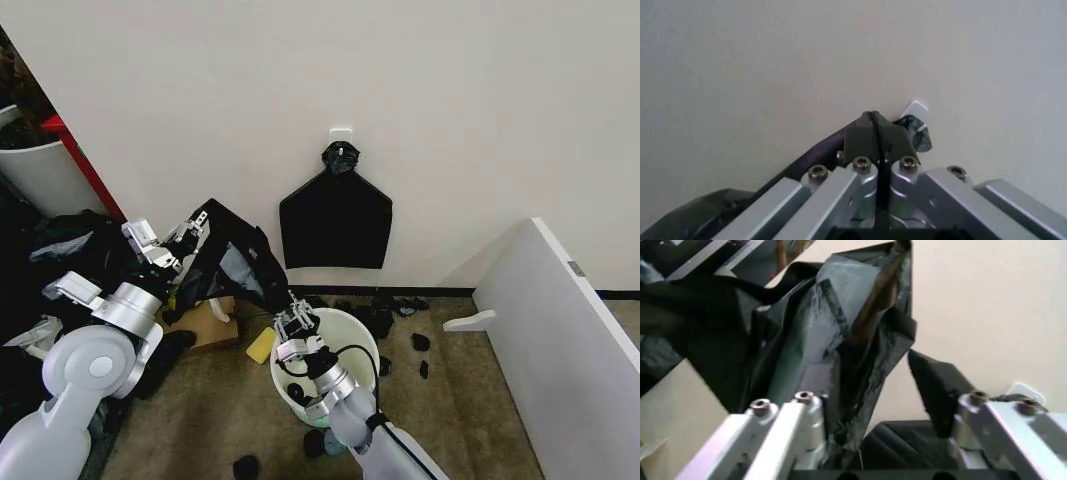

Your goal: Place the garbage bag over the trash bin.

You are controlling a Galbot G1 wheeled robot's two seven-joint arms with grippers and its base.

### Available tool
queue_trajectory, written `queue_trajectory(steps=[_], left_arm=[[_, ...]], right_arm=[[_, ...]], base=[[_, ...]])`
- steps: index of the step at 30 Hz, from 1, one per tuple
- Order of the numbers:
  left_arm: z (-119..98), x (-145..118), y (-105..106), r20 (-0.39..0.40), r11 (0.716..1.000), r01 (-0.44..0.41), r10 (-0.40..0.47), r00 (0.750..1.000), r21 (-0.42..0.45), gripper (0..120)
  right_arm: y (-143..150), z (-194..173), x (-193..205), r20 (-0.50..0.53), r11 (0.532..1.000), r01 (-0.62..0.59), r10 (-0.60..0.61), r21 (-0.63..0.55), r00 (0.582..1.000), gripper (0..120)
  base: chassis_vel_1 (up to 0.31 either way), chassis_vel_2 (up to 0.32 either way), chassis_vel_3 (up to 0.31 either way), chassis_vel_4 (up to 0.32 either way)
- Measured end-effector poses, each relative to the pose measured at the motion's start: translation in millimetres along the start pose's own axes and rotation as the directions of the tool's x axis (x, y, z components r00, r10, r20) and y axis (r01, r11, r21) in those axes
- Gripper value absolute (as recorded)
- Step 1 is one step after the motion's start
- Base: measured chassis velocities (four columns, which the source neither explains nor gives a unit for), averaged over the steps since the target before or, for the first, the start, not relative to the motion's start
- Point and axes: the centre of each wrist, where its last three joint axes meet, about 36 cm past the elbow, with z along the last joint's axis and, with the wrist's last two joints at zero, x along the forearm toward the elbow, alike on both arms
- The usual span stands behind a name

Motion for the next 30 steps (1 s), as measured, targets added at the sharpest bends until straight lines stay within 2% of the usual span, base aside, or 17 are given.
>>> queue_trajectory(steps=[2,4,8,10,13,16,18,22,23,25,28,30], left_arm=[[-0.6,0.0,-0.5,0.001,1.0,-0.001,0.001,1.0,-0.001,0],[-1.2,-0.1,-1.0,0.002,1.0,-0.003,0.003,1.0,-0.002,0],[-1.9,-0.4,-2.3,0.004,1.0,-0.008,0.008,1.0,-0.001,0],[-1.7,-0.3,-2.5,0.004,1.0,-0.008,0.008,1.0,-0.001,0],[-0.2,0.1,-3.5,0.005,1.0,-0.009,0.009,1.0,0.005,0],[0.8,0.7,-4.5,0.006,1.0,-0.009,0.009,1.0,0.01,0],[1.3,0.9,-4.9,0.008,1.0,-0.01,0.01,1.0,0.013,0],[1.6,1.5,-5.2,0.008,1.0,-0.009,0.009,1.0,0.015,0],[1.6,1.5,-5.2,0.008,1.0,-0.009,0.009,1.0,0.015,0],[1.4,1.7,-5.2,0.008,1.0,-0.009,0.008,1.0,0.014,0],[1.2,1.7,-5.2,0.008,1.0,-0.009,0.009,1.0,0.014,0],[0.8,1.0,-4.7,0.008,1.0,-0.009,0.009,1.0,0.013,0]], right_arm=[[0.8,1.9,0.7,0.001,1.0,0.011,-0.011,0.024,1.0,51],[1.8,2.6,1.4,0.001,0.999,0.018,-0.018,0.031,1.0,54],[5.3,3.2,1.9,0.003,0.999,0.033,-0.033,0.042,0.999,72],[6.3,3.3,1.5,0.004,0.998,0.036,-0.036,0.044,0.999,76],[9.6,3.4,-2.1,0.01,0.998,0.042,-0.043,0.056,0.999,89],[12.2,4.8,-6.7,0.018,0.995,0.043,-0.045,0.092,0.999,92],[13.3,6.5,-10.5,0.021,0.989,0.04,-0.043,0.14,0.999,88],[14.2,9.2,-17.0,0.005,0.973,0.023,-0.025,0.229,1.0,72],[14.2,9.2,-17.0,0.005,0.973,0.023,-0.025,0.229,1.0,72],[14.3,10.8,-18.7,-0.012,0.967,0.017,-0.014,0.256,1.0,61],[14.9,12.0,-18.4,-0.032,0.963,0.011,-0.002,0.27,0.999,53],[15.5,13.9,-14.1,-0.062,0.96,0.003,0.015,0.279,0.998,40]], base=[[0.0,0.0,0.0,0.0],[0.0,0.0,0.0,0.0],[0.0,0.0,0.0,0.0],[0.0,0.0,0.0,0.0],[0.0,0.0,0.0,0.0],[0.0,0.0,0.0,0.0],[0.0,0.0,0.0,0.0],[0.0,0.0,0.0,0.0],[0.0,0.0,0.0,0.0],[0.0,0.0,0.0,0.0],[0.0,0.0,0.0,0.0],[0.0,0.0,0.0,0.0]])
